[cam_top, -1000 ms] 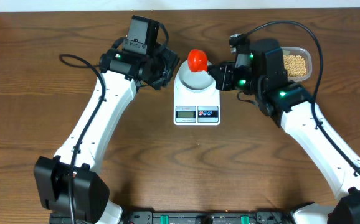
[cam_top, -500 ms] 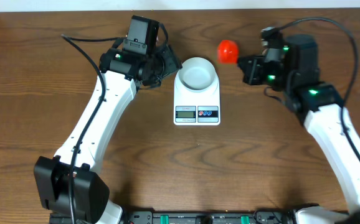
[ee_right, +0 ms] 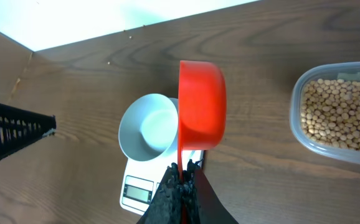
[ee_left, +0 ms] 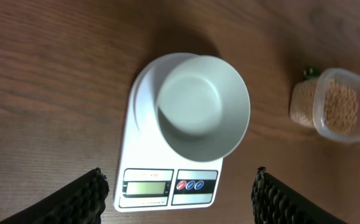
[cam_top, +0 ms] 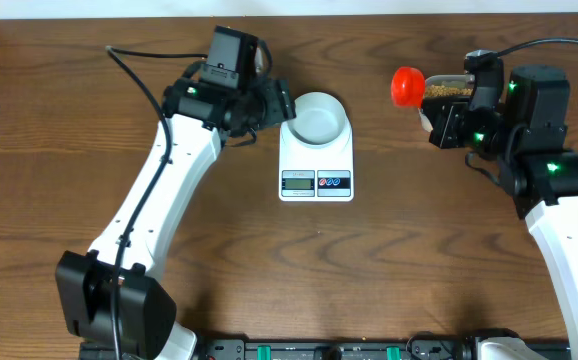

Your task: Scoop item into bowl and weigh 50g on scale

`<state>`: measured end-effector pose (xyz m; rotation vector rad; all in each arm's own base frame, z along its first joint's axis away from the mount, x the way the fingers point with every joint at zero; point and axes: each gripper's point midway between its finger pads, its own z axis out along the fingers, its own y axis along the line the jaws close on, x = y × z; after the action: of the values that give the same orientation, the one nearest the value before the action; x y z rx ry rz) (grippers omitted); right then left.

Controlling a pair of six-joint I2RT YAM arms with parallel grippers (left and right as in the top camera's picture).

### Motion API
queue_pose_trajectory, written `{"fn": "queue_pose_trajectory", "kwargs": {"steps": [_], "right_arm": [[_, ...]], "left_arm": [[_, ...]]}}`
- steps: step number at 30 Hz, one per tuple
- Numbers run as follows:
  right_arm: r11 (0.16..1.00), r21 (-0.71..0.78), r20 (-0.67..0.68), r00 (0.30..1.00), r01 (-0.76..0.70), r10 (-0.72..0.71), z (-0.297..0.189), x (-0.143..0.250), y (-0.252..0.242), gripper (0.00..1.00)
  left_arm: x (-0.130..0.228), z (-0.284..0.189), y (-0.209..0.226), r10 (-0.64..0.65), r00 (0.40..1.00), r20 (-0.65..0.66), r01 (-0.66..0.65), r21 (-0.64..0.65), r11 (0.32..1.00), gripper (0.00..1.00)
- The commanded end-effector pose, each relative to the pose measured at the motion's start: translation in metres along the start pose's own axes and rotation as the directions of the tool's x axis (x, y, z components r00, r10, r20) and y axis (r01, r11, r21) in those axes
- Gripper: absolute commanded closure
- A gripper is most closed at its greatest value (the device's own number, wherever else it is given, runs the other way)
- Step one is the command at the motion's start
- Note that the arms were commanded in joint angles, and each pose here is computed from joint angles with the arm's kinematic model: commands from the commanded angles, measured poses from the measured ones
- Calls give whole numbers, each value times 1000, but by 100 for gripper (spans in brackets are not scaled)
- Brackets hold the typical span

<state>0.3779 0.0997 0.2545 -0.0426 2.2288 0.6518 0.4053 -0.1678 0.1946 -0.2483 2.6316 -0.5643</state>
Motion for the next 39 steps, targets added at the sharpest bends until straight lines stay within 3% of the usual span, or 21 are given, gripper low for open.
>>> {"fn": "queue_pose_trajectory", "kwargs": {"steps": [1, 11, 17, 26, 39], "right_arm": [[999, -4, 15, 999, 43, -43, -4, -7, 2, 99], [999, 14, 4, 999, 36, -36, 1, -5, -4, 99], [999, 15, 0, 999, 34, -34, 3, -4, -4, 99], [999, 15, -2, 999, 33, -33, 3, -4, -5, 99], [999, 16, -2, 999, 33, -33, 3, -4, -5, 99]], "left_arm": [[23, 9, -9, 98, 994, -46, -98, -5, 995, 24], [105, 43, -28, 245, 944, -222, -250, 8, 968, 25], [132, 51, -45, 313, 919, -241, -311, 47, 949, 25], [140, 82, -52, 342, 924, -173, -342, 29, 939, 25], [164, 132, -35, 320, 909, -266, -333, -4, 943, 25]]}}
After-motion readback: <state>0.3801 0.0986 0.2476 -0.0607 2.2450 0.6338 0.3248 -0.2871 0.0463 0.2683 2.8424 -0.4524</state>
